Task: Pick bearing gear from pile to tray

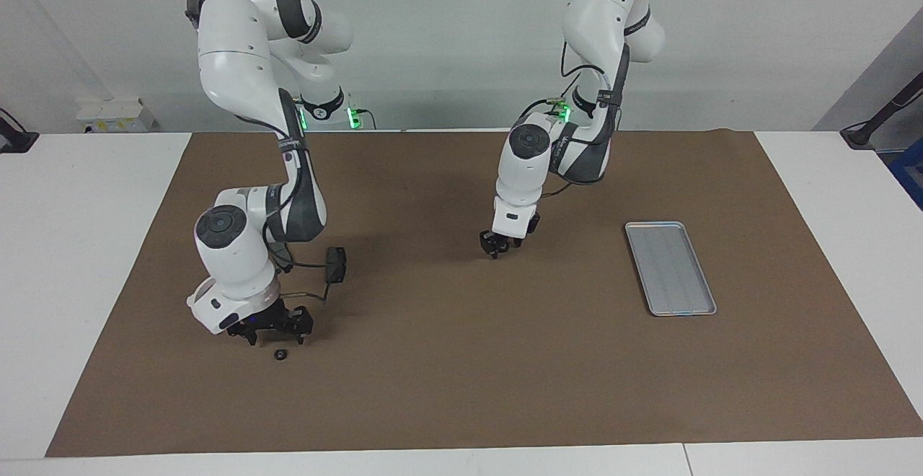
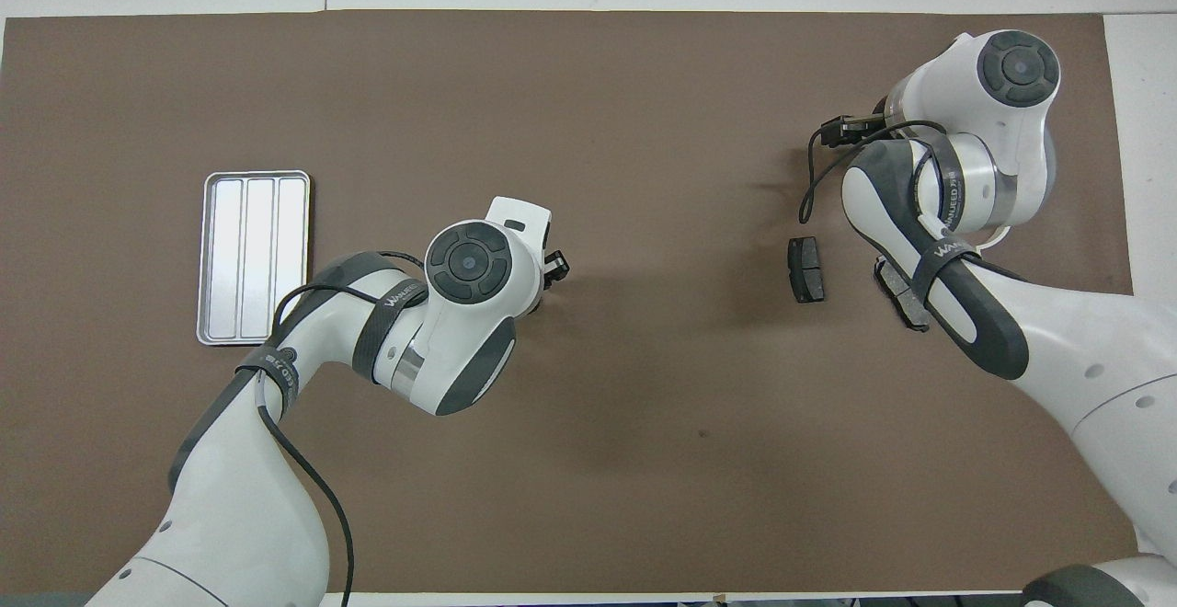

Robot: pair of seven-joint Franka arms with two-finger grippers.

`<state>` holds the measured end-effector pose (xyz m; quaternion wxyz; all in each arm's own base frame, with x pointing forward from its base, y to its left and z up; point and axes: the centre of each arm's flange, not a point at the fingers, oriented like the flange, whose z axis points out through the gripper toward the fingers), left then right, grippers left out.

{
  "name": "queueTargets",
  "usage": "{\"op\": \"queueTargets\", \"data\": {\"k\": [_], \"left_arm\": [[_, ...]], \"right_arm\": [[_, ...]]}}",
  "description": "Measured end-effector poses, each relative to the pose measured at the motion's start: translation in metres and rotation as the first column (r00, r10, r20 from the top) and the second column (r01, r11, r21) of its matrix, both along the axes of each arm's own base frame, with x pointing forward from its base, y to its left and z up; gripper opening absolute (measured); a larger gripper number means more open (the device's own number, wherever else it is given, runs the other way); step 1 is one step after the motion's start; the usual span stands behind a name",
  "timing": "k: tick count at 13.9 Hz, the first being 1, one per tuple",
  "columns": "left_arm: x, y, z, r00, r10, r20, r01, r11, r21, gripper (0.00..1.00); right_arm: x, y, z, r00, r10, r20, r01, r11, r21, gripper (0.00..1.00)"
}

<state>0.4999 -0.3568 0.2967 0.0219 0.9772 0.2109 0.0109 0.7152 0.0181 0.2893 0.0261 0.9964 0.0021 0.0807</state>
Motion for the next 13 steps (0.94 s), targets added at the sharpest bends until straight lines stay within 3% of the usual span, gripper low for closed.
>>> {"op": "queueTargets", "data": {"k": [2, 3, 4, 6, 9, 12, 13], "left_arm": [[-0.002, -0.002, -0.001, 1.0, 0.001, -0.001, -0.001, 1.0, 0.001, 0.56], [-0.003, -0.002, -0.001, 1.0, 0.001, -0.002, -0.001, 1.0, 0.001, 0.41], [-0.003, -0.002, 0.0, 1.0, 0.002, -0.001, -0.002, 1.0, 0.0, 0.34], [-0.002, 0.0, 0.001, 1.0, 0.006, -0.006, -0.006, 1.0, 0.006, 0.34], [0.012, 0.026, 0.027, 0.999, 0.034, -0.011, -0.034, 0.999, 0.019, 0.34], [0.037, 0.115, 0.087, 0.999, -0.007, -0.051, 0.01, 0.999, 0.046, 0.34], [0.042, 0.15, 0.103, 0.997, -0.039, -0.068, 0.043, 0.998, 0.051, 0.34]], "right_arm": [[0.0, 0.0, -0.003, 1.0, 0.0, -0.005, 0.0, 1.0, 0.0, 1.0], [0.001, 0.0, -0.006, 1.0, -0.001, -0.009, 0.001, 1.0, 0.0, 1.0], [0.003, -0.001, -0.007, 1.0, -0.008, -0.024, 0.008, 1.0, 0.0, 0.98], [0.011, -0.001, -0.007, 0.997, -0.059, -0.056, 0.059, 0.998, 0.008, 1.0], [0.02, -0.003, -0.003, 0.994, -0.094, -0.055, 0.094, 0.995, 0.01, 1.0], [0.022, -0.004, -0.007, 0.993, -0.1, -0.057, 0.101, 0.995, 0.012, 1.0], [0.022, -0.003, -0.009, 0.993, -0.103, -0.06, 0.104, 0.994, 0.014, 0.91]]}}
